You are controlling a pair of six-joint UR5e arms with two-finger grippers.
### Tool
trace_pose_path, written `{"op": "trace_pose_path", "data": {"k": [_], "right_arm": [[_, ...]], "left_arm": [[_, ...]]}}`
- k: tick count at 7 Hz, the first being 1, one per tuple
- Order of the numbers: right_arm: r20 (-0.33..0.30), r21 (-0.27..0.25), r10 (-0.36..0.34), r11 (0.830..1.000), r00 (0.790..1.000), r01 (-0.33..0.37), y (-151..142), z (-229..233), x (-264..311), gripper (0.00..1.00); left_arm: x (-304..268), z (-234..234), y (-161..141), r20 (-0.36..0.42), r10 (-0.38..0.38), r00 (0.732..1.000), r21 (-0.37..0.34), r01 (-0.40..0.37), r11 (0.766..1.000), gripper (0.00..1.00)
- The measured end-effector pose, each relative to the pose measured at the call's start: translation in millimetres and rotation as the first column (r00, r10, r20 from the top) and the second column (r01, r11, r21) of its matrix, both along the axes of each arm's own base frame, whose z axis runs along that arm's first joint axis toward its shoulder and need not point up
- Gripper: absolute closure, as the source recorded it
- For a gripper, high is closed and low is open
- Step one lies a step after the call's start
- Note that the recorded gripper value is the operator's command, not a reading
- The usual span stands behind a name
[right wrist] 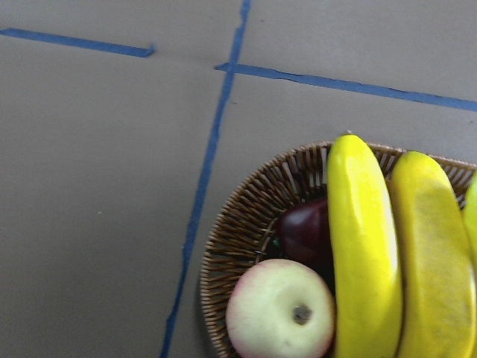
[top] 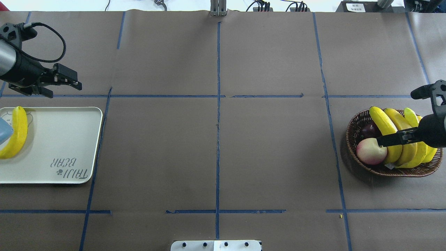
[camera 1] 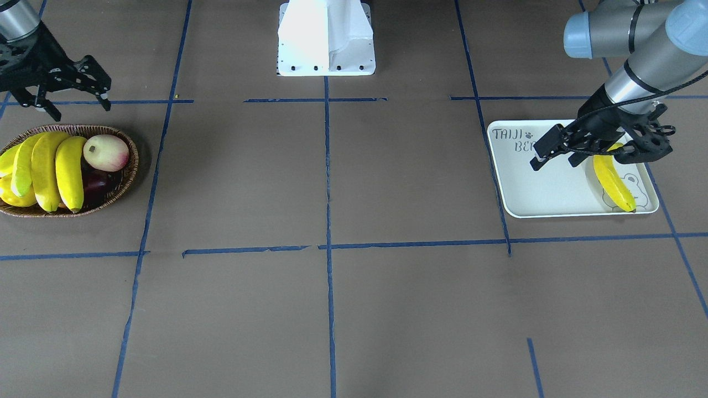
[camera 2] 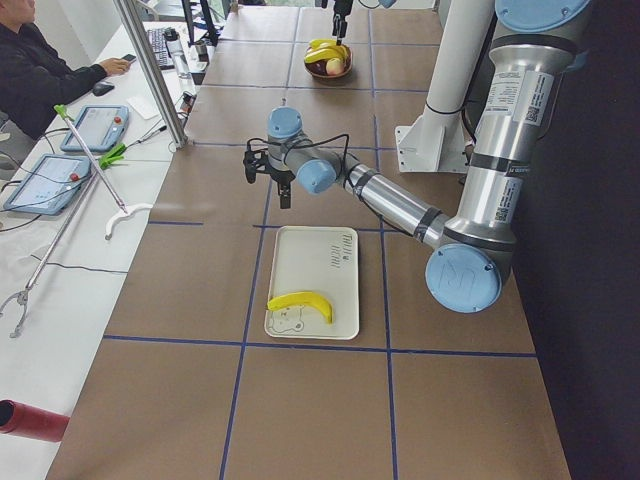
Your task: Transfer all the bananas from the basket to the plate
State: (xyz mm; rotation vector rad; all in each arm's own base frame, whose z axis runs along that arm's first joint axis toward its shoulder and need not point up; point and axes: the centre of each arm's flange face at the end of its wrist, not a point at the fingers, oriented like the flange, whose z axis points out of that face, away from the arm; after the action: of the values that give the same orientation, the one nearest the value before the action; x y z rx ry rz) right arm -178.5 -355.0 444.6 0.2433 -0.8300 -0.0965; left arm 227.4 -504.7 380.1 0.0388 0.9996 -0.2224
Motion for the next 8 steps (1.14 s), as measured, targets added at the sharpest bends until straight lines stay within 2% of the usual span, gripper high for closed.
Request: {"op": "trace_pose_path", "data": {"k": [1,3,5,8], "right_arm": [[0.001,-0.04,0.016,0.999,1.0,-0.016,-6.4,31.7,14.9,0.05],[-0.026,-0.104,0.031,0.994,0.999,-0.034,-18.2,77.8,21.0,0.25],[-0.038,-0.123,0.031,0.992,0.999,-0.035,-24.6,92.7,18.3,0.48],[-0.039,-0.128,0.026,0.991,0.999,-0.03,-25.3,95.9,16.5,0.5]], "left_arm": [[4.3,-4.0,0.4,-0.004,0.002,1.0,-0.001,-0.002,1.0,0.0],[6.4,-8.4,-0.3,-0.007,0.0,1.0,0.004,0.0,1.0,0.0],[11.4,-13.2,-0.8,-0.007,-0.005,1.0,0.01,0.005,1.0,0.0],[15.0,-13.2,-0.5,0.0,-0.008,1.0,0.013,0.008,1.0,0.0]]}}
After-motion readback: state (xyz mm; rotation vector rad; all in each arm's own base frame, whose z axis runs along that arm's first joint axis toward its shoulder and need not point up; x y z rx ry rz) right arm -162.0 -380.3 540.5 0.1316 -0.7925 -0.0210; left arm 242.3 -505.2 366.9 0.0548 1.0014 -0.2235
